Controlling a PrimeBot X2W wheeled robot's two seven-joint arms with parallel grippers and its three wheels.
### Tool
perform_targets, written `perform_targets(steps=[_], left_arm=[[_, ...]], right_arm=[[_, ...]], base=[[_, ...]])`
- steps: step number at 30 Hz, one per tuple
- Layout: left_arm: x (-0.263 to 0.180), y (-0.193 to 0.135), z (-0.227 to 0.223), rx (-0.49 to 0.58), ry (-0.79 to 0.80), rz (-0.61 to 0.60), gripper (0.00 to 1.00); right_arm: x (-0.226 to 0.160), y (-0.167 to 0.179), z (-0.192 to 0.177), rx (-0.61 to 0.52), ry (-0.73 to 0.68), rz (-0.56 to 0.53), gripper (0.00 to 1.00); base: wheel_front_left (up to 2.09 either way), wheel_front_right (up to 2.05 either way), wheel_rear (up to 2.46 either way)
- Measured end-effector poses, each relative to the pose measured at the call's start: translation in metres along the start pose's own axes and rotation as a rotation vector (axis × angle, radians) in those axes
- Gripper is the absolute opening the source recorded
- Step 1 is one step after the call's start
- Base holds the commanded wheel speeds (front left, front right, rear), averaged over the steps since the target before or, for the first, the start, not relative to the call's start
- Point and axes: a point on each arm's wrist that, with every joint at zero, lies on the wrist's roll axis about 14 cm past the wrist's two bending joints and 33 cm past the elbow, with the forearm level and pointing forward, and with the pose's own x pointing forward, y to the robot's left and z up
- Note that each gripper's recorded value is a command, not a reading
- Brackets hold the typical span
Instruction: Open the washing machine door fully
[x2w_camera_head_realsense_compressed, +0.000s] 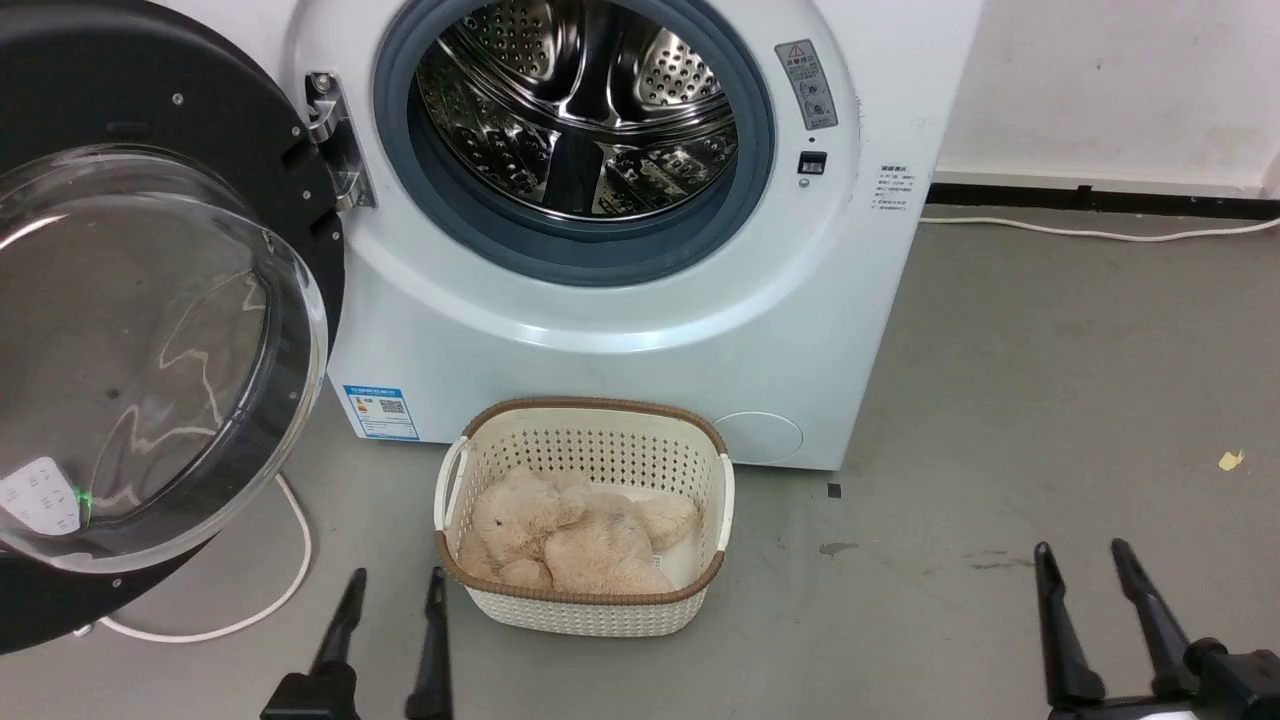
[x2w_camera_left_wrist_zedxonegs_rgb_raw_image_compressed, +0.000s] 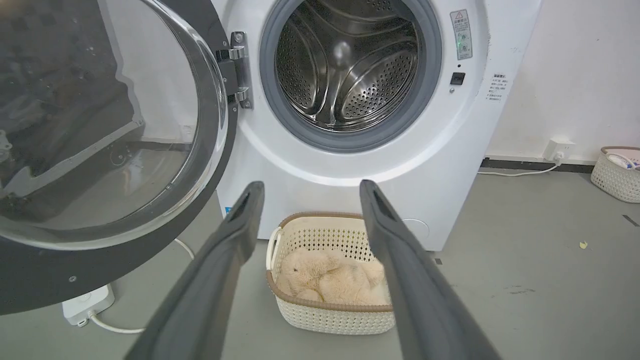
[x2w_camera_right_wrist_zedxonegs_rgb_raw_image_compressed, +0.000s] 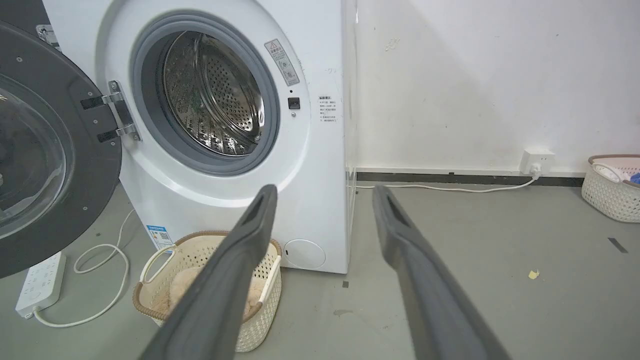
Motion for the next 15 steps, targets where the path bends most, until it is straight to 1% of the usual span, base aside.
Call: perform_targets(steps=[15], left_arm=[[0.0015,0.0003,-0.0031,0.003,0.023,-0.001,0.00]], right_arm=[[0.0002,0.0017,-0.0035,-0.003,0.026,0.005,0.00]], base=[[0.00,0.00,0.00]])
